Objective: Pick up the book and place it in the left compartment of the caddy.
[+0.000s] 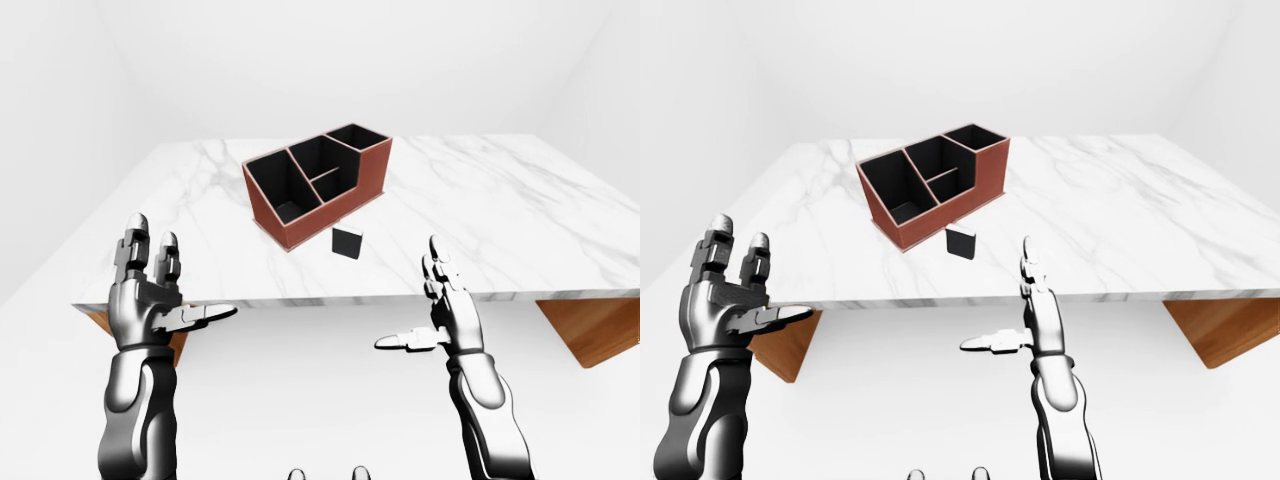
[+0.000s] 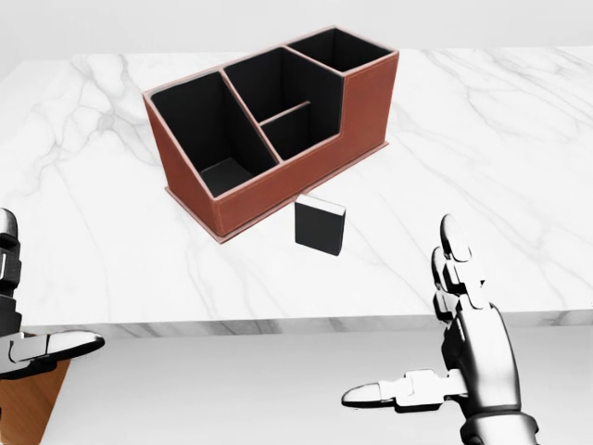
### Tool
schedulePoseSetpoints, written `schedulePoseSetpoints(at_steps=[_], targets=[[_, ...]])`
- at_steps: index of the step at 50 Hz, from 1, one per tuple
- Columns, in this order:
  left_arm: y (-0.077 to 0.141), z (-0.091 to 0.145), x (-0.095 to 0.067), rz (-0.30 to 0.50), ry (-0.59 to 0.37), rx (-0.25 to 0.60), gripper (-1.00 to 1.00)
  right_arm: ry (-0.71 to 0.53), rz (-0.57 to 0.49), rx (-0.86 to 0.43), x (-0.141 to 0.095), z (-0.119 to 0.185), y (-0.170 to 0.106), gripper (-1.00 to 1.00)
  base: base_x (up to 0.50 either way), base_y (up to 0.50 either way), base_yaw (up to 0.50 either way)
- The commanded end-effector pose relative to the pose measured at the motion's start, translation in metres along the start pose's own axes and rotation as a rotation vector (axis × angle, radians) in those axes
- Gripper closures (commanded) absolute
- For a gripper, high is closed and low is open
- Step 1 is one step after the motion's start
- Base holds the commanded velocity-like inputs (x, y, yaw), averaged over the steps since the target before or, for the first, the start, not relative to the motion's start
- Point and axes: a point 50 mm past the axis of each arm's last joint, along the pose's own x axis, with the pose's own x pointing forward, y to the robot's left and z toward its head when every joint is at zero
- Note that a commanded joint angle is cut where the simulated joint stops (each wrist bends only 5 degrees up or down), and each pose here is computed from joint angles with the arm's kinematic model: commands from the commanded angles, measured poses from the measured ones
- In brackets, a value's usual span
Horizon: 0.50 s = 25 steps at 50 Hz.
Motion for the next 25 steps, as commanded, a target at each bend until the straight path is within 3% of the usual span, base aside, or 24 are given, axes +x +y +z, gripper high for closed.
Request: schedulePoseSetpoints(at_steps=[1,25], targets=[[-0.0001,-0.0003,-0.0003,-0.002,0.001,-0.001,-1.0,-0.014,0.019,-0.003,-0.0018,0.0027,0.0022,-1.0,0.5,0.08,0.0],[0.0011,0.0009,0.0016,0.003,-0.004,-0.001,-1.0,0.003,0.019,-0.03,-0.0012,0.0013,0.003,-1.0,0.5,0.11,0.0]])
